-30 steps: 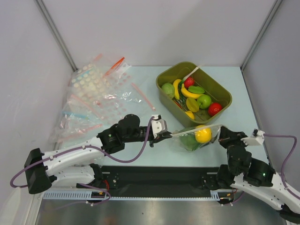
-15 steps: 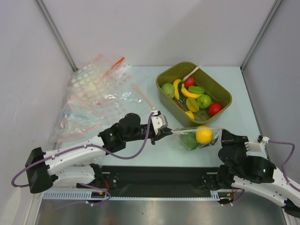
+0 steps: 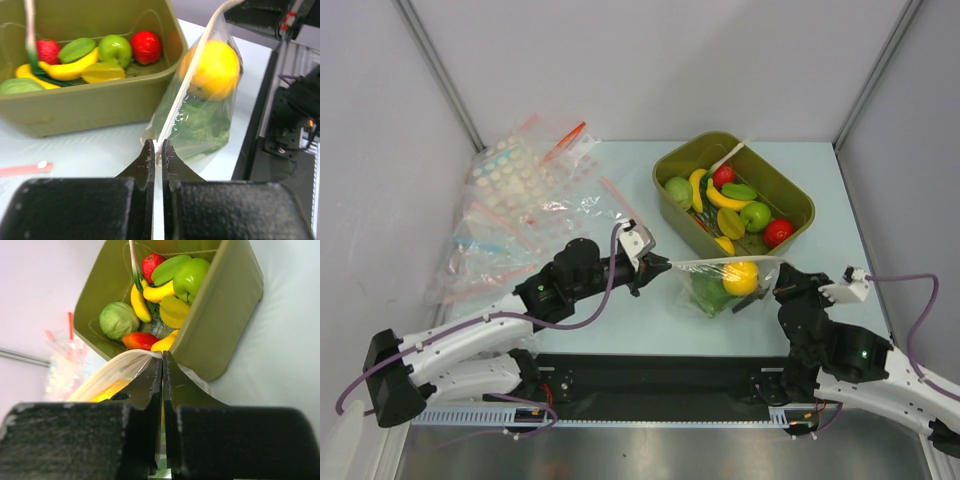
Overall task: Place the food in the zip-top bag and seal the zipper
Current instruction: Zip the zipper food storage bag at the center of the board, then place the zipper food storage bag at the center of the board.
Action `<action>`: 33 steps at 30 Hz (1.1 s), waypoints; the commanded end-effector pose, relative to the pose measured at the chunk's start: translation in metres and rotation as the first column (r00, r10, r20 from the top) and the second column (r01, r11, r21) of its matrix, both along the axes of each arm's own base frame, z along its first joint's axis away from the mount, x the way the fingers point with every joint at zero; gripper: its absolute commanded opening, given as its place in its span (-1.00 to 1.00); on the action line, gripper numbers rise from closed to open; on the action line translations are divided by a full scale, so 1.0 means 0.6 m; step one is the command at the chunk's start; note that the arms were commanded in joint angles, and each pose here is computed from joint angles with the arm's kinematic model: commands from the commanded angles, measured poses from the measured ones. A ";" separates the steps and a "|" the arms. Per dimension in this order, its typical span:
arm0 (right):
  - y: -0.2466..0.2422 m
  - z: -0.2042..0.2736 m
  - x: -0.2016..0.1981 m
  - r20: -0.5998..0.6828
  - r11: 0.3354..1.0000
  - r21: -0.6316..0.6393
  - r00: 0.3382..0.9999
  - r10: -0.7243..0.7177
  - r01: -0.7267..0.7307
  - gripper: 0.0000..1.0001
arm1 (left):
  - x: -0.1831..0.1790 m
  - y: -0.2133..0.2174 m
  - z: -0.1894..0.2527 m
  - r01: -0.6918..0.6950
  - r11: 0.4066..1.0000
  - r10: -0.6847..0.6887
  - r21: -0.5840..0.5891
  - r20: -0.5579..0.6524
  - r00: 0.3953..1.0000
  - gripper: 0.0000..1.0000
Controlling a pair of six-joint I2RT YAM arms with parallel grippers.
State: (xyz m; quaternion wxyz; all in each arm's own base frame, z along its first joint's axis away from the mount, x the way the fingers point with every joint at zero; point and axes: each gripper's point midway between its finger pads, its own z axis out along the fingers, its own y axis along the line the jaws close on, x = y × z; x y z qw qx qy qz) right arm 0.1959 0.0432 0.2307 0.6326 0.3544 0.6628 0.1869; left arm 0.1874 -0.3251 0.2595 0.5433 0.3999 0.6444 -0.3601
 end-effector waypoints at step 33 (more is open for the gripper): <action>0.111 0.048 0.042 0.022 0.919 -0.266 0.952 0.306 -0.290 0.99 | 0.079 0.251 0.090 -0.668 0.657 0.625 -0.350 -0.241 0.742 1.00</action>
